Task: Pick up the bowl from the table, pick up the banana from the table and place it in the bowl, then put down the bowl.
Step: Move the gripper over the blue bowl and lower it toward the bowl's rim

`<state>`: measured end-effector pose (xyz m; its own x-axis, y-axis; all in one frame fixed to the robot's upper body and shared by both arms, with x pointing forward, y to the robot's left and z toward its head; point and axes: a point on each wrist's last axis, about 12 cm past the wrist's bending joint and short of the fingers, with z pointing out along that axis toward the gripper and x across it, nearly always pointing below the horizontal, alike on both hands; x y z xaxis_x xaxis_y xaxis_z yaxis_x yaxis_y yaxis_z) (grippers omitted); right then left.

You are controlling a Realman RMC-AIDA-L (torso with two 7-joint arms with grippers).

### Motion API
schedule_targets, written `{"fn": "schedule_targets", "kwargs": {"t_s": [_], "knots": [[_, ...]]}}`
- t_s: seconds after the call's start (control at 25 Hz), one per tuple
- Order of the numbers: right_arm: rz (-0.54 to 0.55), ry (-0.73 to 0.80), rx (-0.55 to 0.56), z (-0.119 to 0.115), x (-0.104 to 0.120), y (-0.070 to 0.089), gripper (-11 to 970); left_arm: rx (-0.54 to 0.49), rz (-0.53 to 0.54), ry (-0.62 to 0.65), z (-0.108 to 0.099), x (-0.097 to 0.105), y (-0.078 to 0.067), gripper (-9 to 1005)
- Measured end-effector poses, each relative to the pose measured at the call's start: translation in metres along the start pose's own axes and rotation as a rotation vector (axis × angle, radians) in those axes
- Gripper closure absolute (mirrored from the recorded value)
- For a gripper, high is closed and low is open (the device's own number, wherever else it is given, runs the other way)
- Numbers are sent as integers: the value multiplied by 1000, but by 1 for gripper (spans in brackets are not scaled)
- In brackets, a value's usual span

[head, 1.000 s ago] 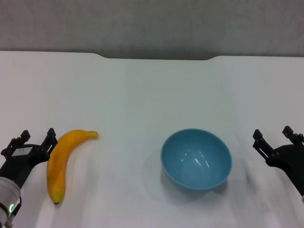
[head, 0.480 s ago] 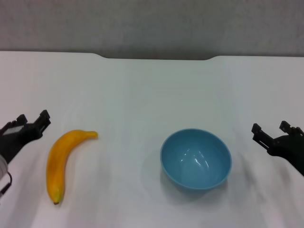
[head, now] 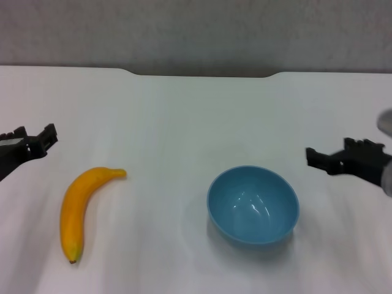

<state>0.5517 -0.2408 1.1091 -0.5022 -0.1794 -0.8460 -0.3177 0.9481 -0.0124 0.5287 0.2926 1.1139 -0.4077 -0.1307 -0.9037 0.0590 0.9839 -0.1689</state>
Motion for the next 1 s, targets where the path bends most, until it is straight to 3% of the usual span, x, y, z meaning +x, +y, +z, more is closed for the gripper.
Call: {"fn": "schedule_targets", "kwargs": {"t_s": [0.12,0.28,0.52,0.68,1.0], "knots": [[-3,52,-36,8,-14,2,82,10,8,50,3,-7,2,405],[-2,80,-68,17,-17,11,82,8,7,90,6,-13,7,403],[15,159,-156,34,0,35,82,1,0,105,6,-10,10,408],[5,203,-178,39,9,43,82,-1,-1,114,6,-7,11,408],[18,240,-170,41,20,41,82,1,2,126,7,-4,10,407]]}}
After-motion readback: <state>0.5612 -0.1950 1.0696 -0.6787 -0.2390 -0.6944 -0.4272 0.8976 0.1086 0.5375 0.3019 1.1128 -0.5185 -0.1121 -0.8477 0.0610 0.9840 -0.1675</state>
